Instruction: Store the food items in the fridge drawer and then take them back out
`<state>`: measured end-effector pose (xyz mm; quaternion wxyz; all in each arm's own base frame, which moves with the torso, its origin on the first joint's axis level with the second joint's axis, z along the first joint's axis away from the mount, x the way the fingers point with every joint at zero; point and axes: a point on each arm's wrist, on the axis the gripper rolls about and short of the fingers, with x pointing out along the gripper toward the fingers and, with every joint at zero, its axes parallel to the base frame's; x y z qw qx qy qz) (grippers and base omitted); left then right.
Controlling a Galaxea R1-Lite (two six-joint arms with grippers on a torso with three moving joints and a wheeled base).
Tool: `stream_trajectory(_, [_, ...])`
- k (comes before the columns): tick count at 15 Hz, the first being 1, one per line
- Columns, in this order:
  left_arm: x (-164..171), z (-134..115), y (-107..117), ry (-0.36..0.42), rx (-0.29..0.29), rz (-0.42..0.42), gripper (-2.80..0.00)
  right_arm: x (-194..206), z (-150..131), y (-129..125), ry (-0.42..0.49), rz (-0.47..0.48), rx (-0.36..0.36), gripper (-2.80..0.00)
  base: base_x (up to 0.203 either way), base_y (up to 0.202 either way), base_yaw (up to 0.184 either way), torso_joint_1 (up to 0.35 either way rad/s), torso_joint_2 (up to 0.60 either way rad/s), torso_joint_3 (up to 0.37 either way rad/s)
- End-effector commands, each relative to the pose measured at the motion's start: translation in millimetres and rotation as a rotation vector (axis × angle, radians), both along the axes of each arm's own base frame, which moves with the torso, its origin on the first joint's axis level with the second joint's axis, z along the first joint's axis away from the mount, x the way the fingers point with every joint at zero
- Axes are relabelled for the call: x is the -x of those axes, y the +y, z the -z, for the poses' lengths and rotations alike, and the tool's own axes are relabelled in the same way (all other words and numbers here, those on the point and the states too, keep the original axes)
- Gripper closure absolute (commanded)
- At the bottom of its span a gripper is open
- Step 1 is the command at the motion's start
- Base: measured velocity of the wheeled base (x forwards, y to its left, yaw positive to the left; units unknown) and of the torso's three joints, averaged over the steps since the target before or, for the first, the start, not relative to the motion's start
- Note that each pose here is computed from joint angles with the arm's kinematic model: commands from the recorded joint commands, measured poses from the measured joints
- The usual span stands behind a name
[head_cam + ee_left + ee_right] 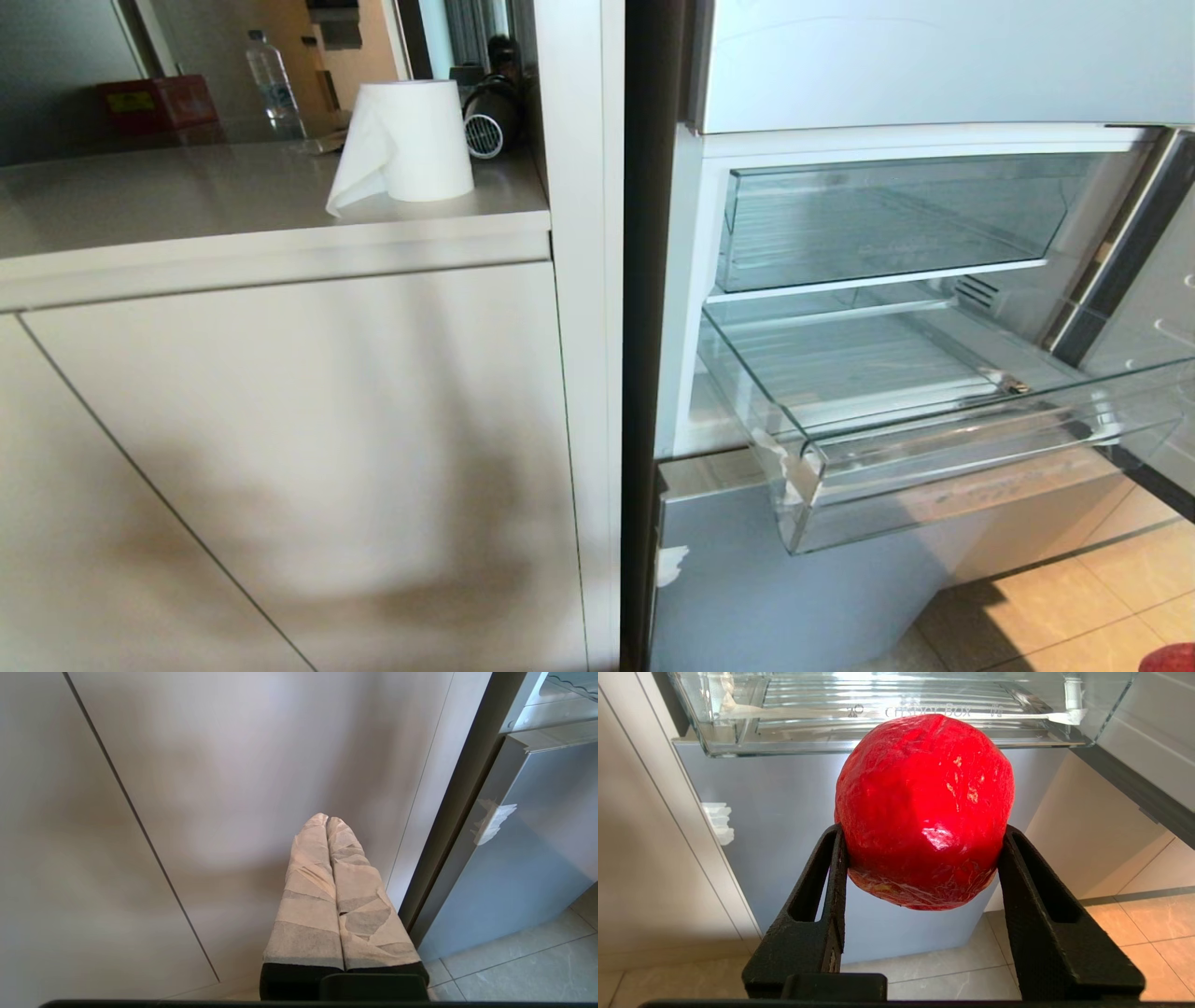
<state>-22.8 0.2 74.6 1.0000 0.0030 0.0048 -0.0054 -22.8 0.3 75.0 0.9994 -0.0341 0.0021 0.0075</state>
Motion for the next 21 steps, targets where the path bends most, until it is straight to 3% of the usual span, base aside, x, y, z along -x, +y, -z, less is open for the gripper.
stream_trajectory(1, [-0.1, 0.0, 0.0, 0.001, 0.000, 0.000, 0.00, -0.1, 0.0, 0.0, 0.001, -0.001, 0.001, 0.00, 0.000, 0.000, 0.000, 0.000, 0.00, 0.000])
stream_trajectory(21, [-0.1, 0.0, 0.0, 0.001, 0.000, 0.000, 0.00, -0.1, 0.0, 0.0, 0.001, -0.001, 0.001, 0.00, 0.000, 0.000, 0.000, 0.000, 0.00, 0.000])
